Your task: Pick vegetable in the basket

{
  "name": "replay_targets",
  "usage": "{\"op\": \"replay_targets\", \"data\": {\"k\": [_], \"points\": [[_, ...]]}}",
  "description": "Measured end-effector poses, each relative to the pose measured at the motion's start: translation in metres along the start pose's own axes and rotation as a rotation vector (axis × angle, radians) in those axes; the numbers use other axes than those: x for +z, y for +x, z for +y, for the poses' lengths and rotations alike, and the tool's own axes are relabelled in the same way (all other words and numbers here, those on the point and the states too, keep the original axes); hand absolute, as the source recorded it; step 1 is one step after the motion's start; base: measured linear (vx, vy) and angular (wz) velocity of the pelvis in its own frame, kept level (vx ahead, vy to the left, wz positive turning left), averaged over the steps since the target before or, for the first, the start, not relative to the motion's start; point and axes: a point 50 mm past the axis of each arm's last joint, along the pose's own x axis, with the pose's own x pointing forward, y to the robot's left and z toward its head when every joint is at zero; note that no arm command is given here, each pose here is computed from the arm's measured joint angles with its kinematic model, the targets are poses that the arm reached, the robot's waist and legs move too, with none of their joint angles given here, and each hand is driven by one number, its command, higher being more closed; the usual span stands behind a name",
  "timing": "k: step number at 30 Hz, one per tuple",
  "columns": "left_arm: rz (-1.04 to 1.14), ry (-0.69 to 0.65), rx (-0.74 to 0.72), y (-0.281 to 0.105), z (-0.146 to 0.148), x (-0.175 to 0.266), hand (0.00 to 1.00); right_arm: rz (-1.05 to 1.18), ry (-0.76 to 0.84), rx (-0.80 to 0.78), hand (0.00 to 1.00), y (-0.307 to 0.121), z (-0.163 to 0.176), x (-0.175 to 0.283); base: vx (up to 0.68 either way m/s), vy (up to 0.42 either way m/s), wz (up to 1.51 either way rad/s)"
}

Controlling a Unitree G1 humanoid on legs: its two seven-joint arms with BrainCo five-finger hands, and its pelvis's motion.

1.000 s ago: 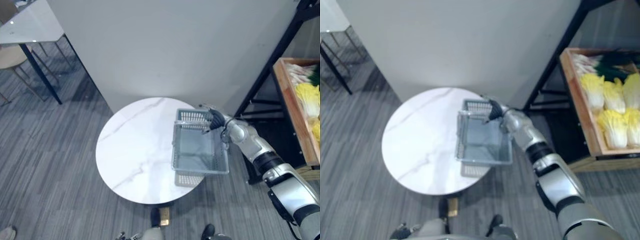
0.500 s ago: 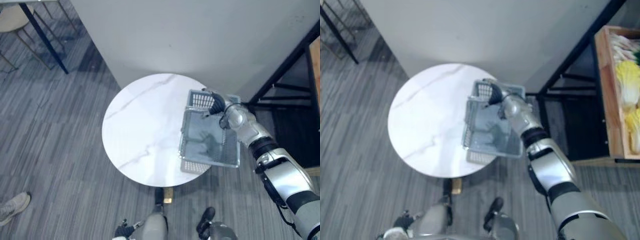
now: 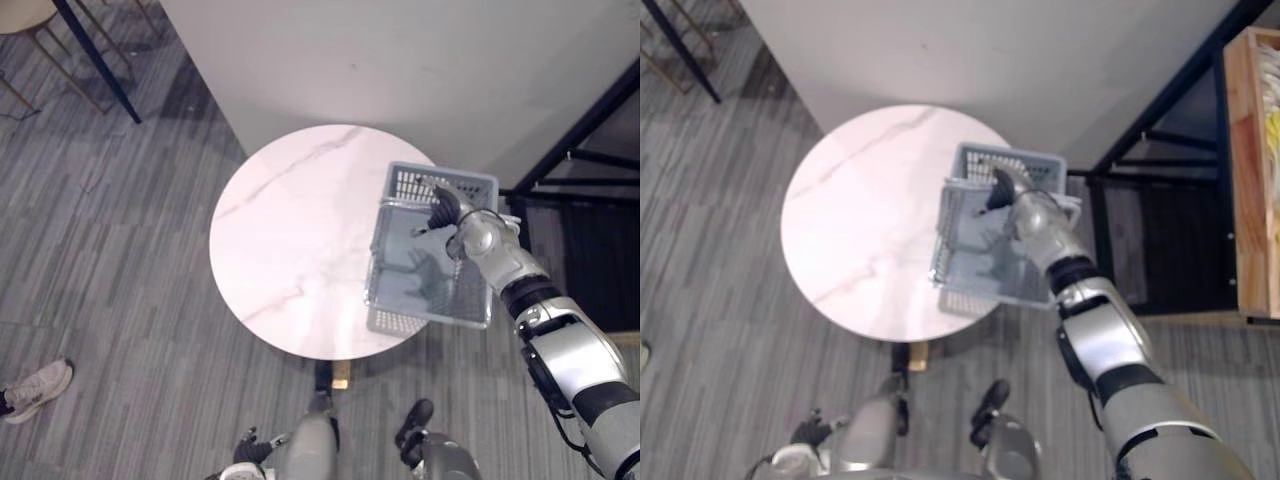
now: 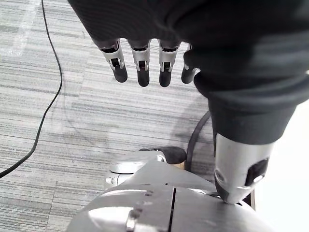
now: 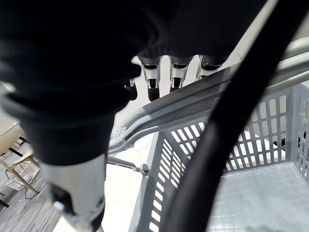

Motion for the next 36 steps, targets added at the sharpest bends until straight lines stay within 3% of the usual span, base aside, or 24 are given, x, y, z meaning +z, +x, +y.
{"op": "replay_targets", "data": {"k": [13, 27, 36], "points": [[-0.023, 0.04, 0.002, 0.0, 0.001, 0.003, 0.0, 0.038, -0.053, 0.029, 1.0, -0.002, 0.009, -0.011, 0.0, -0.006, -0.01], [-0.044, 0.092, -0.014, 0.001, 0.0, 0.008, 0.0, 0.096, -0.153, -0.01, 1.0, -0.008, -0.01, -0.035, 0.0, -0.007, -0.01], [-0.058, 0.122, -0.028, 0.002, -0.003, 0.013, 0.0, 0.076, -0.238, 0.05, 1.0, -0.013, -0.001, -0.04, 0.01, -0.012, -0.05]]}}
